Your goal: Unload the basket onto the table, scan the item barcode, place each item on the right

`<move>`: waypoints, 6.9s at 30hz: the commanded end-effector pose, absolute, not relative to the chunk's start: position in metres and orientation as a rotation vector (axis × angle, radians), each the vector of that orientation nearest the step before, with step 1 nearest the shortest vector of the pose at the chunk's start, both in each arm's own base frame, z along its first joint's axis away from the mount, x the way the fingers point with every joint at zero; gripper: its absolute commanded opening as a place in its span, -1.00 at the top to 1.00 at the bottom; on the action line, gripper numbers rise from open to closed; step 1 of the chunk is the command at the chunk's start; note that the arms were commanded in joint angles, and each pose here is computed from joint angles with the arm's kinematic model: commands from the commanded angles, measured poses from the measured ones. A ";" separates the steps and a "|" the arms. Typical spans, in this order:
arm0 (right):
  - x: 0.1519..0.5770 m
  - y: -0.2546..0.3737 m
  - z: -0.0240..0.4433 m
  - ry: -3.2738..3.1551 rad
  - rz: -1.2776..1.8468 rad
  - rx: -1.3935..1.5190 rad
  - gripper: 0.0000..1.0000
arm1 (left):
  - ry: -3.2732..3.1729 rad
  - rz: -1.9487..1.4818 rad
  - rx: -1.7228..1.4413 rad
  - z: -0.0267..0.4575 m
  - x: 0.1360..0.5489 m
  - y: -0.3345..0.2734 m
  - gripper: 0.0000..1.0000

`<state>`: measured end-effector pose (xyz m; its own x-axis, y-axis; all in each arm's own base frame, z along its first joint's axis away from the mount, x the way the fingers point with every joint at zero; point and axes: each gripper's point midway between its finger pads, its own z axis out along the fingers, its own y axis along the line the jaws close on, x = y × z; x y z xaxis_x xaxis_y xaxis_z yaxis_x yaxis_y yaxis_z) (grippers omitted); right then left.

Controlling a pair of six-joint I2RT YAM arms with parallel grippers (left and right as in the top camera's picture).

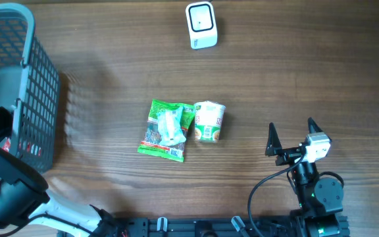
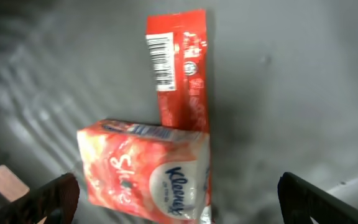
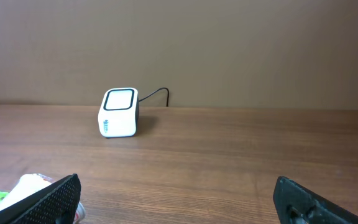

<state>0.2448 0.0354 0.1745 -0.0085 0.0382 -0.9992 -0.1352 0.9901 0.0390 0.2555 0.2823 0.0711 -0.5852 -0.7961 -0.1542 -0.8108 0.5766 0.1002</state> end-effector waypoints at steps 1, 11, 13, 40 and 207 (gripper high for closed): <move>0.244 0.036 0.176 1.564 0.133 -0.087 -1.00 | 2.690 0.334 -1.457 0.069 0.238 0.287 -1.00; 0.244 0.036 0.176 1.564 0.133 -0.087 -0.98 | 2.619 0.281 -1.561 0.014 0.221 0.277 -0.67; 0.244 0.036 0.177 1.563 0.133 -0.087 -0.99 | 2.617 0.278 -1.559 0.013 0.221 0.277 0.49; 0.244 0.036 0.176 1.564 0.133 -0.087 -0.99 | 1.993 -0.095 -0.871 0.391 0.326 0.167 0.92; 0.292 0.100 0.258 2.516 0.566 -0.004 -1.00 | 2.697 -0.708 -0.102 0.167 0.337 -0.194 0.92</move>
